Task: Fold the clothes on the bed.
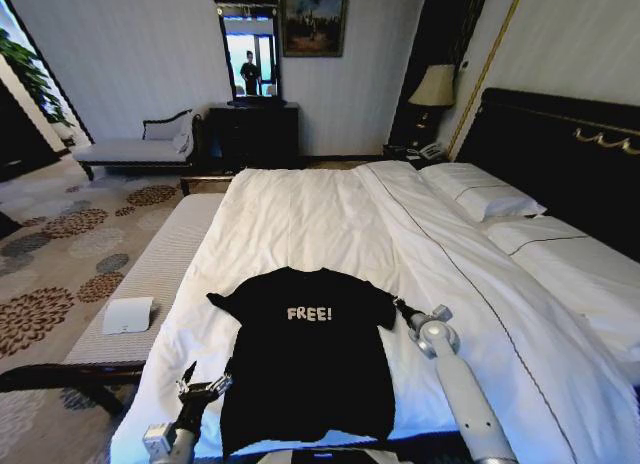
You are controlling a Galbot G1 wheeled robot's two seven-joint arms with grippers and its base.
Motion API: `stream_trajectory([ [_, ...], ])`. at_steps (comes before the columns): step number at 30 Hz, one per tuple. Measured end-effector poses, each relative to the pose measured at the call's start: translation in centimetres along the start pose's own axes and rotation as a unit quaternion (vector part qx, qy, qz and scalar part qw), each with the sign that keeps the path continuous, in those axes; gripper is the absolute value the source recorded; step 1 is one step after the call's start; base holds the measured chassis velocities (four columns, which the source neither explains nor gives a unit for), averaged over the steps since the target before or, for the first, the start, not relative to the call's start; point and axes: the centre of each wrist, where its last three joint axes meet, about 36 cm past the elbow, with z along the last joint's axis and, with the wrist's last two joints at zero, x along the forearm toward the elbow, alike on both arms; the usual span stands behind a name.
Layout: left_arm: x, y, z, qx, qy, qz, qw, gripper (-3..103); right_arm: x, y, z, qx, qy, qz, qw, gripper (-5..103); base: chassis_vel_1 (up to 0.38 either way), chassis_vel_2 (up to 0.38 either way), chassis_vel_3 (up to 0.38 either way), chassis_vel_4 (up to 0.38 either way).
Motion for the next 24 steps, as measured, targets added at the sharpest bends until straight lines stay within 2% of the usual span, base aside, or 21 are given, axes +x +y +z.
stream_trajectory([
  [7, 0.2, 0.1, -0.5, 0.003, -0.005, -0.005, 1.0, 100, 0.4, 0.5, 0.2, 0.003, -0.004, -0.001, 1.0, 0, 0.0, 0.0, 0.0, 0.0],
  [11, 0.1, 0.3, -0.7, 0.006, -0.009, -0.007, 0.9999, 100, 1.3, 1.4, 0.3, 0.023, -0.015, -0.005, 1.0, 0, 0.0, 0.0, 0.0, 0.0],
  [15, 0.1, 0.3, -0.8, 0.011, -0.012, -0.009, 0.9998, 100, 4.1, 4.1, 0.9, 0.075, -0.043, -0.034, 0.996, 0, 0.0, 0.0, 0.0, 0.0],
  [16, 0.1, 0.3, -0.8, 0.011, -0.012, -0.009, 0.9998, 100, 4.1, 4.1, 0.9, 0.075, -0.043, -0.034, 0.996, 0, 0.0, 0.0, 0.0, 0.0],
  [18, 0.1, 0.2, -0.8, 0.013, -0.012, -0.01, 0.9998, 100, 4.9, 5.2, 1.5, 0.101, -0.051, -0.045, 0.993, 0, 0.0, 0.0, 0.0, 0.0],
  [20, 0.1, 0.1, -0.8, 0.016, -0.014, -0.01, 0.9997, 100, 5.7, 6.2, 2.8, 0.142, -0.059, -0.06, 0.986, 0, 0.0, 0.0, 0.0, 0.0],
  [21, 0.1, 0.1, -0.8, 0.016, -0.014, -0.01, 0.9997, 100, 5.7, 6.2, 2.8, 0.142, -0.059, -0.06, 0.986, 0, 0.0, 0.0, 0.0, 0.0],
  [24, 0.1, 0.0, -0.7, 0.02, -0.016, -0.014, 0.9996, 100, 6.5, 7.5, 4.8, 0.184, -0.056, -0.084, 0.978, 0, 0.0, 0.0, 0.0, 0.0],
])
